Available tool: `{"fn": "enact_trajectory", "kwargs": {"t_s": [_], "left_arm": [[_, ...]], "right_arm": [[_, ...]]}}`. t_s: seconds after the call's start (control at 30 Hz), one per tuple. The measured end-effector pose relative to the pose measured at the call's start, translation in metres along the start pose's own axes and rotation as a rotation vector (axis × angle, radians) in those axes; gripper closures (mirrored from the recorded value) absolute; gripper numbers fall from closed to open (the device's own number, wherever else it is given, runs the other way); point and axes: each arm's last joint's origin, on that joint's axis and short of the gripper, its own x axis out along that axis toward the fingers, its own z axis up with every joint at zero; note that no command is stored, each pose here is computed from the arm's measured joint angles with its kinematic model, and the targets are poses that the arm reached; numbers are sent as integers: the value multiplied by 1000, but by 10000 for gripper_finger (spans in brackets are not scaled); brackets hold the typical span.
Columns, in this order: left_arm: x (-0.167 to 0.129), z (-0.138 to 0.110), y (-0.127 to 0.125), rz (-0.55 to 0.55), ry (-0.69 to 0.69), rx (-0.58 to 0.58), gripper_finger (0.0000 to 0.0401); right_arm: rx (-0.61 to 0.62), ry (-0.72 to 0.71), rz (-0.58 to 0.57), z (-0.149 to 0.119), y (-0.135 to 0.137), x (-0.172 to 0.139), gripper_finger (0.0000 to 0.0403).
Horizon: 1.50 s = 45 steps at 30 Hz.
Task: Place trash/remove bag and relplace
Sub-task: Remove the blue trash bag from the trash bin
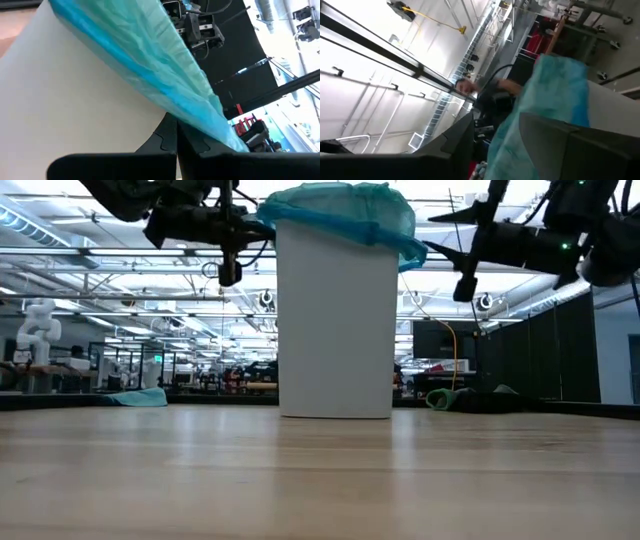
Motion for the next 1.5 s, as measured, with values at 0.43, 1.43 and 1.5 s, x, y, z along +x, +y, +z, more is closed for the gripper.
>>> {"fn": "enact_trajectory", "kwargs": {"t_s": [0.43, 1.43, 1.5], "left_arm": [[-20, 1, -38, -159, -13, 61, 401], [-26, 6, -53, -111, -76, 100, 401], [-38, -1, -53, 1, -108, 83, 401]], "right_arm": [[-9, 48, -7, 3, 8, 15, 252], [-397, 529, -205, -11, 74, 154, 316], [-390, 518, -194, -11, 75, 155, 316]]}}
